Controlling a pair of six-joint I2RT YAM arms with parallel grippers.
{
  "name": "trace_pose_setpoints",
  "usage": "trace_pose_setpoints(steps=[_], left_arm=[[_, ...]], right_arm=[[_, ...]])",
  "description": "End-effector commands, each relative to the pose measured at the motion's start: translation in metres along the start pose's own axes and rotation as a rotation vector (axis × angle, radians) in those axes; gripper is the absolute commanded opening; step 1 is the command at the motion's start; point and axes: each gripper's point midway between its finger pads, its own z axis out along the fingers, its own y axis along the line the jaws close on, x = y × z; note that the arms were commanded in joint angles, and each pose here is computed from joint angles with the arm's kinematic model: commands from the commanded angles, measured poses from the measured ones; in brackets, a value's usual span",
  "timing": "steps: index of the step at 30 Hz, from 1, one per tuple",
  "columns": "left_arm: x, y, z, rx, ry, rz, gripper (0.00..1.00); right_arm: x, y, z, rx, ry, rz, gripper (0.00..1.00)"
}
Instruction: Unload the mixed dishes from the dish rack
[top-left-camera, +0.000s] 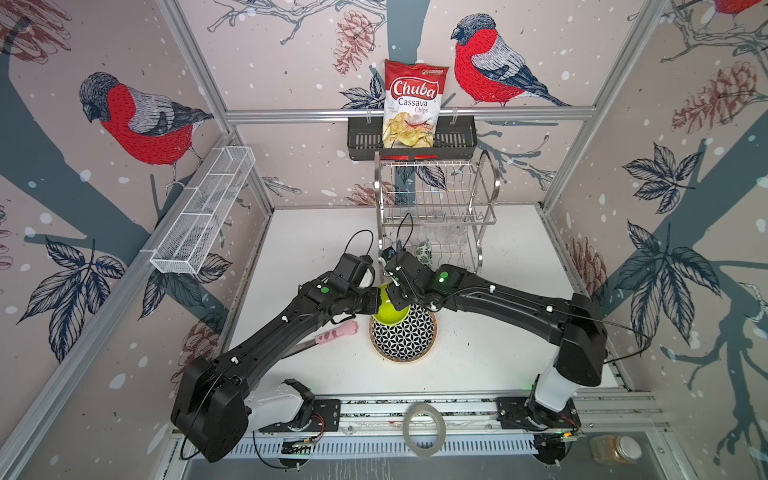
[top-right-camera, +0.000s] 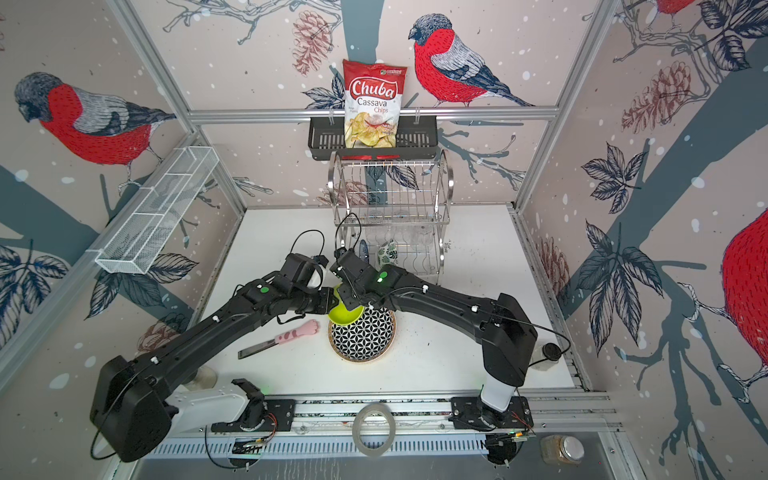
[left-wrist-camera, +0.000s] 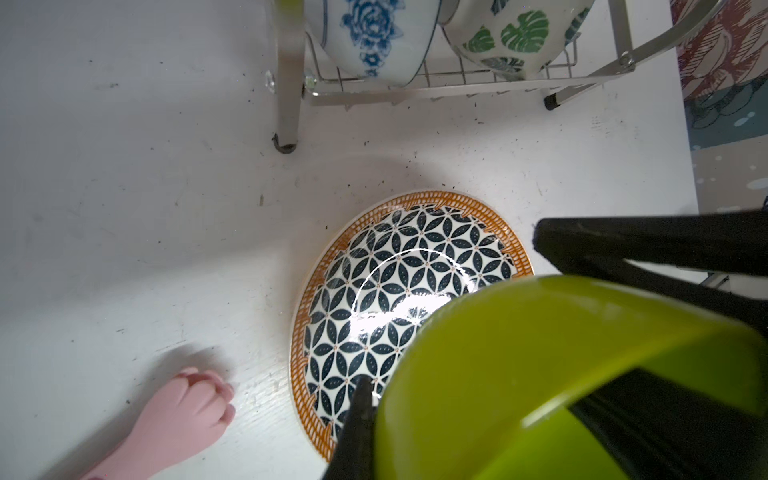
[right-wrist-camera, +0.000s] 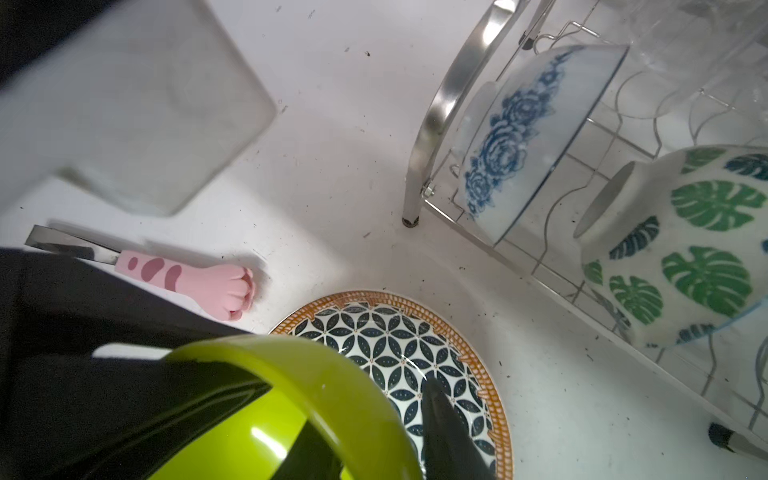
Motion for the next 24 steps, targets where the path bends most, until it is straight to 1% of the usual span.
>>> trace_pose_setpoints(steps=[1, 3, 6, 7, 10, 13, 17, 21, 22, 24], left_arm=[[-0.008, -0.006, -0.003, 0.032, -0.044, 0.021, 0.00], [-0.007, -0.007, -0.002, 0.038, -0.046, 0.017, 0.00], [-0.006, -0.006, -0.003, 0.037, -0.051, 0.015, 0.00], [-0.007, -0.005, -0.004, 0.035, -0.058, 0.013, 0.00], [-0.013, -0.007, -0.008, 0.044, -0.093, 0.007, 0.00], [-0.021, -0.014, -0.015, 0.072, -0.147, 0.011, 0.19], [-0.039, -0.020, -0.030, 0.089, -0.245, 0.018, 0.41], [-0.064, -0.030, -0.055, 0.122, -0.390, 0.017, 0.71], [-0.070, -0.035, -0.063, 0.144, -0.435, 0.022, 0.75], [-0.081, -0.041, -0.080, 0.174, -0.519, 0.034, 0.81]], right_arm=[[-0.005, 0.011, -0.002, -0.021, -0.011, 0.008, 0.22], [-0.004, 0.014, -0.002, -0.022, -0.008, 0.009, 0.16], [0.000, 0.017, -0.002, -0.018, 0.001, 0.008, 0.02], [0.002, 0.017, -0.002, -0.019, 0.004, 0.007, 0.00], [0.007, 0.016, -0.003, -0.016, 0.012, 0.016, 0.00], [0.014, 0.010, -0.009, -0.009, 0.010, 0.042, 0.00], [0.030, -0.007, -0.021, 0.011, 0.014, 0.098, 0.00], [0.055, -0.040, -0.035, 0.073, 0.019, 0.183, 0.00], [0.063, -0.051, -0.040, 0.093, 0.018, 0.212, 0.00], [0.080, -0.072, -0.047, 0.127, 0.020, 0.273, 0.00]])
